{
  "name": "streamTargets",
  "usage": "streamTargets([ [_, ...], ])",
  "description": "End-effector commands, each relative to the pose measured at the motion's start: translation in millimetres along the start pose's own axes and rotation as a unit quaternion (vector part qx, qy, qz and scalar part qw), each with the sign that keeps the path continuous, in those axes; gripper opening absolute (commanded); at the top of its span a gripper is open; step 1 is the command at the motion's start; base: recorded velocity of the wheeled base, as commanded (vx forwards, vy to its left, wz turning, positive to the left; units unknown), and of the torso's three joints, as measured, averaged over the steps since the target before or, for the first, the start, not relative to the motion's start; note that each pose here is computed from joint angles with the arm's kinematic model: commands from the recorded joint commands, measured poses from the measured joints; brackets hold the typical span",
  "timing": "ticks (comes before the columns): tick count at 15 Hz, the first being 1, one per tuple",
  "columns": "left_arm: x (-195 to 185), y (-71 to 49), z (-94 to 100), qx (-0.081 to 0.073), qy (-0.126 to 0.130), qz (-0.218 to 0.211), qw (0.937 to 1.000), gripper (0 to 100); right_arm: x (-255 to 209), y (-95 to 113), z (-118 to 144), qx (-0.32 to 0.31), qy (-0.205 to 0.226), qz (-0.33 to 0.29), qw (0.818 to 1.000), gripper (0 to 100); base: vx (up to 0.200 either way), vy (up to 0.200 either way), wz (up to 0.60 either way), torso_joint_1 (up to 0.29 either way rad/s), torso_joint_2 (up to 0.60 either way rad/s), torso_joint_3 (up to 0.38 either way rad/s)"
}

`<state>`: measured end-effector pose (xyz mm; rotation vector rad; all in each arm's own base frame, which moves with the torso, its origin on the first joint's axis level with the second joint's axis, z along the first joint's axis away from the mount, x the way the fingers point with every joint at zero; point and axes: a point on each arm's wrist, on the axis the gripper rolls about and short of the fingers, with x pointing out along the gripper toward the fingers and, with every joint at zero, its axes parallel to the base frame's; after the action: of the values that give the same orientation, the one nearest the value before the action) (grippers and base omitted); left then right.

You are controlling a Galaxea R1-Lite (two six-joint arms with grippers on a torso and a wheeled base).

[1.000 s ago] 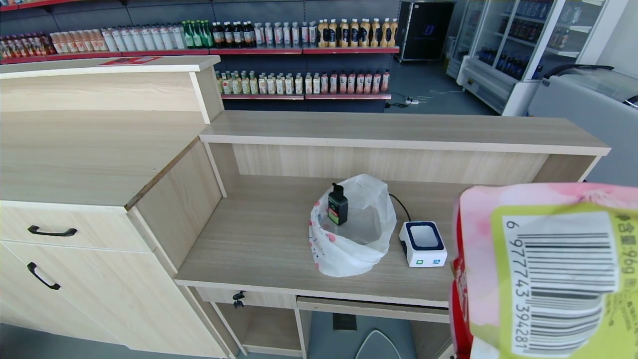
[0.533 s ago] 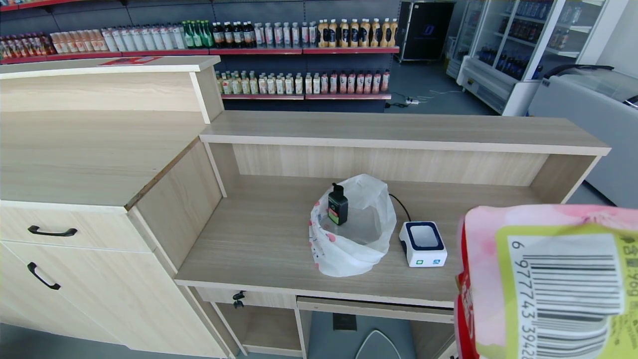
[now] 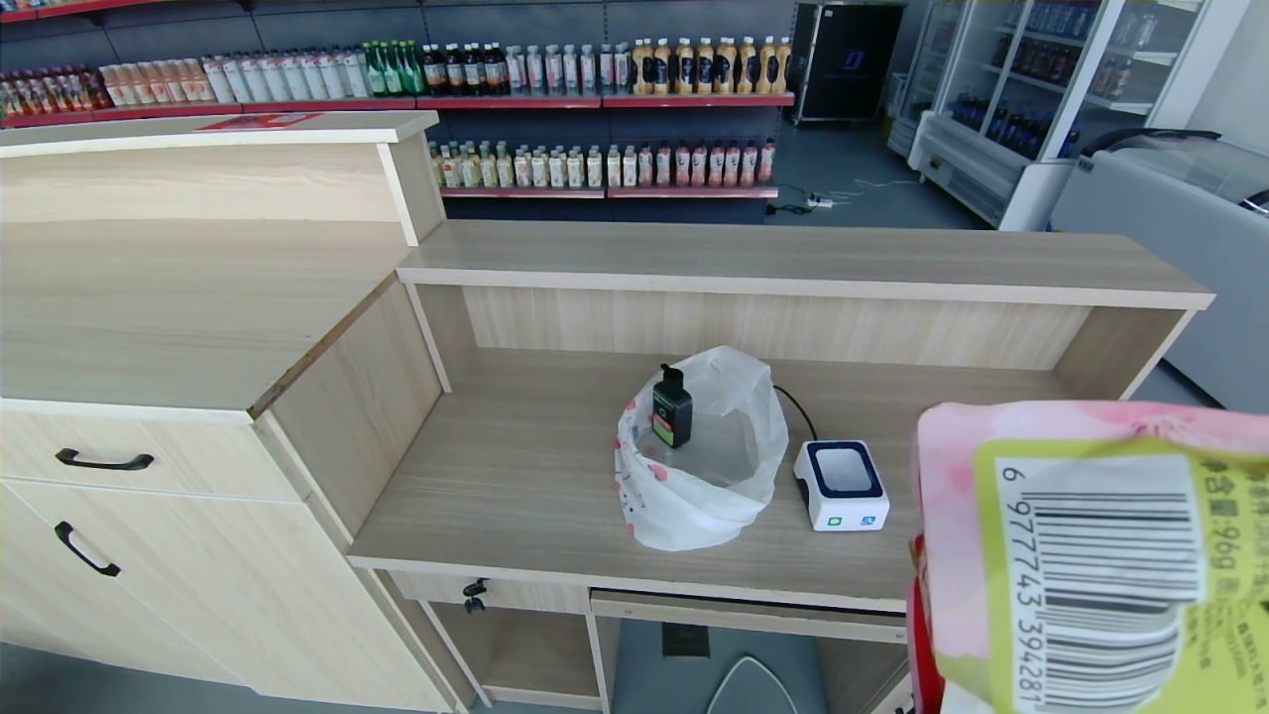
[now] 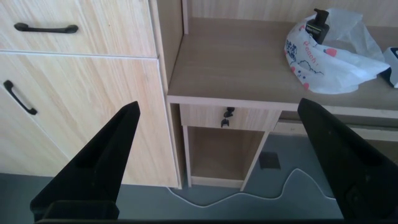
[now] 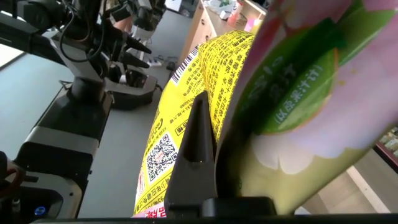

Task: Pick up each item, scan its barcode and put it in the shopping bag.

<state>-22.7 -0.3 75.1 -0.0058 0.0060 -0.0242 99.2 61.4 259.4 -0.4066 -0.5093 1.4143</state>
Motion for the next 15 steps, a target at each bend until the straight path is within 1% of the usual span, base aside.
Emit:
streamTargets([
  [1,0.0,0.0,0.0,0.0,0.0,0.0,1.0,100,0.1,0.7,1.0,-0.002,-0.002,0.001,1.0,0,0.0,0.0,0.0,0.0,0.0,0.0],
  [5,0.0,0.0,0.0,0.0,0.0,0.0,1.0,100,0.5,-1.0,0.2,-0.004,0.002,-0.005,1.0,0,0.0,0.0,0.0,0.0,0.0,0.0],
  [6,0.0,0.0,0.0,0.0,0.0,0.0,1.0,100,0.6,-6.3,-3.2,-0.003,0.016,-0.03,0.999,0,0.0,0.0,0.0,0.0,0.0,0.0],
  [7,0.0,0.0,0.0,0.0,0.0,0.0,1.0,100,-4.5,-14.6,-10.8,-0.001,0.05,-0.082,0.995,0,0.0,0.0,0.0,0.0,0.0,0.0],
  [8,0.0,0.0,0.0,0.0,0.0,0.0,1.0,100,-14.5,-24.3,-21.8,0.001,0.096,-0.145,0.985,0,0.0,0.0,0.0,0.0,0.0,0.0],
  [9,0.0,0.0,0.0,0.0,0.0,0.0,1.0,100,-29.4,-33.0,-35.1,-0.004,0.153,-0.215,0.965,0,0.0,0.0,0.0,0.0,0.0,0.0],
  [10,0.0,0.0,0.0,0.0,0.0,0.0,1.0,100,-48.7,-38.6,-46.2,-0.011,0.215,-0.289,0.933,0,0.0,0.0,0.0,0.0,0.0,0.0],
  [11,0.0,0.0,0.0,0.0,0.0,0.0,1.0,100,-68.0,-42.8,-53.4,-0.014,0.27,-0.354,0.895,0,0.0,0.0,0.0,0.0,0.0,0.0],
  [12,0.0,0.0,0.0,0.0,0.0,0.0,1.0,100,-84.1,-43.0,-58.4,-0.007,0.314,-0.408,0.857,0,0.0,0.0,0.0,0.0,0.0,0.0],
  [14,0.0,0.0,0.0,0.0,0.0,0.0,1.0,100,-110.8,-43.8,-67.4,0.008,0.368,-0.475,0.8,0,0.0,0.0,0.0,0.0,0.0,0.0],
  [15,0.0,0.0,0.0,0.0,0.0,0.0,1.0,100,-122.3,-43.8,-71.3,0.017,0.382,-0.492,0.782,0,0.0,0.0,0.0,0.0,0.0,0.0],
])
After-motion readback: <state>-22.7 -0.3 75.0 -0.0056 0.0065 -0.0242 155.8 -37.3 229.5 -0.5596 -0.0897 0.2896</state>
